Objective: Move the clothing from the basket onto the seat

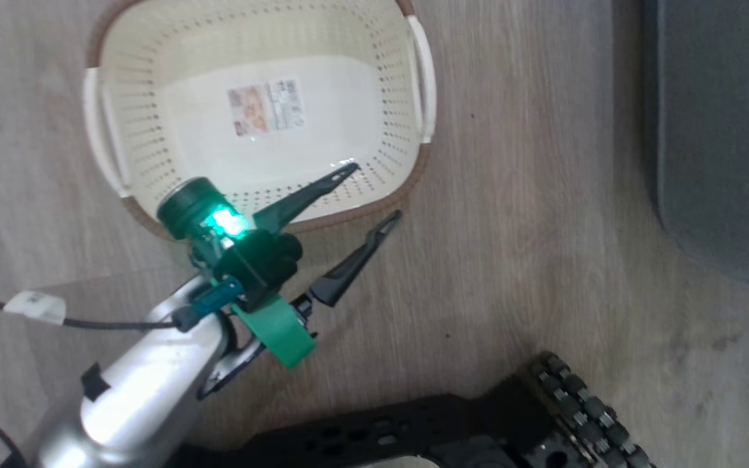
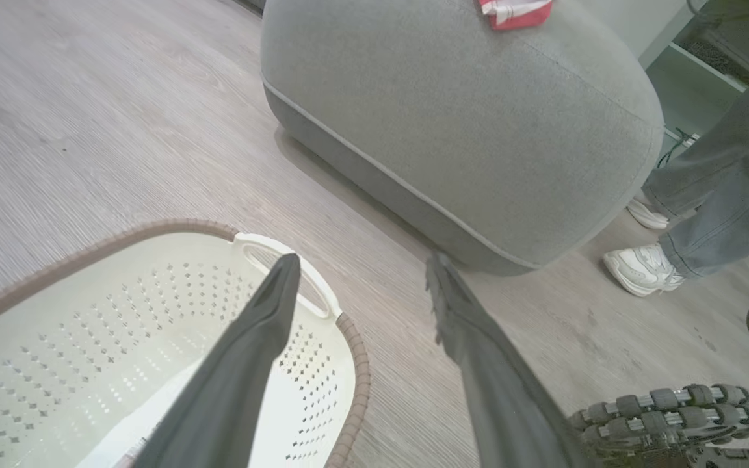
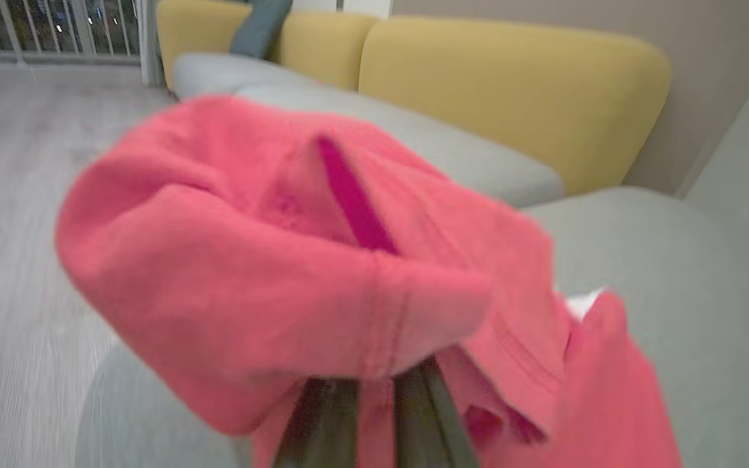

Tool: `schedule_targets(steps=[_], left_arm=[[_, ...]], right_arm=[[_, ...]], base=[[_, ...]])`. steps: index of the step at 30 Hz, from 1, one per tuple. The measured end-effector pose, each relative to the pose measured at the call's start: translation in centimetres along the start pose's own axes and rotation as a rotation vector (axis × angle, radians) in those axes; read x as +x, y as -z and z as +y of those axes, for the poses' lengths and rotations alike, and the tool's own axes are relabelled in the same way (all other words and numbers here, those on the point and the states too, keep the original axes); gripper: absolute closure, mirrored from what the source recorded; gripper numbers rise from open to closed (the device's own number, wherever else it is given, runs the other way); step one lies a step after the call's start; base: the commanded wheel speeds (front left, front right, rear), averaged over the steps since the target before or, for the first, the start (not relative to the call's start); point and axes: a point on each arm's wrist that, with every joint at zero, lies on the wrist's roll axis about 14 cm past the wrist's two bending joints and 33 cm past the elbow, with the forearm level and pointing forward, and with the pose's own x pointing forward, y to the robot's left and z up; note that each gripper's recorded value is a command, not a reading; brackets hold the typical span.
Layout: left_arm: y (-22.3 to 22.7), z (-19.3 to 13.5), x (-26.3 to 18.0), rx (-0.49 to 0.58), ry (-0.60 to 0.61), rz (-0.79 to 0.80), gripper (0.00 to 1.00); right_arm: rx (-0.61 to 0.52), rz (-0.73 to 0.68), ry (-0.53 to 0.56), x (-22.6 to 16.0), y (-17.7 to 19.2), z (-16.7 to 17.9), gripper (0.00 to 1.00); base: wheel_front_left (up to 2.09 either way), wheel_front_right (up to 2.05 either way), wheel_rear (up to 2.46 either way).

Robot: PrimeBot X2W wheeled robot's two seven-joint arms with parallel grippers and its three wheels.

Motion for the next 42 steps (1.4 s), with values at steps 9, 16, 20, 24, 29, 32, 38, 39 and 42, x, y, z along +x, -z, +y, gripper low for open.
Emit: schedule_targets(steps=[9, 16, 20, 24, 29, 32, 38, 39, 42], left_arm=[[0.1, -0.2, 1.1, 0.040, 0.034, 0.007, 0.00], [-2.9, -0.8, 1.7, 0.085, 0.035, -0.025, 0.00], [-4.1, -2.2, 1.2, 0.069, 0.010, -0.023, 0.00], [-4.7, -3.4, 0.0, 0.041, -0.047, -0.021, 0.00], [-7.8, -3.8, -1.8, 0.021, -0.175, -0.095, 0.00], [-9.2, -3.0, -4.0, 0.018, -0.285, -0.134, 0.00], [-10.5, -0.2, -10.4, 0.050, -0.538, -0.170, 0.00], [-10.9, 0.4, -11.6, 0.059, -0.585, -0.184, 0.00], [-12.6, 2.2, -15.1, 0.089, -0.720, -0.235, 0.00]], right_arm=[[-0.041, 0.051, 0.009, -2.8, 1.1, -1.3, 0.00], [-0.136, 0.124, -0.039, -6.8, 1.3, -3.5, 0.00], [-0.181, 0.190, -0.048, -11.2, 2.3, -6.7, 0.00], [-0.154, 0.114, -0.072, -13.9, -0.2, -7.6, 0.00], [-0.076, 0.025, -0.167, -18.1, -2.4, -5.7, 0.00], [-0.034, -0.026, -0.229, -20.8, -3.6, -4.0, 0.00], [0.012, -0.077, -0.431, -25.9, -4.5, 2.3, 0.00], [0.030, -0.087, -0.463, -26.6, -4.8, 3.5, 0.00], [0.055, -0.124, -0.546, -28.4, -6.0, 6.7, 0.00]], base=[[0.00, 0.00, 0.00], [0.00, 0.00, 0.00], [0.00, 0.00, 0.00], [0.00, 0.00, 0.00], [0.00, 0.00, 0.00], [0.00, 0.00, 0.00], [0.00, 0.00, 0.00], [0.00, 0.00, 0.00], [0.00, 0.00, 0.00]])
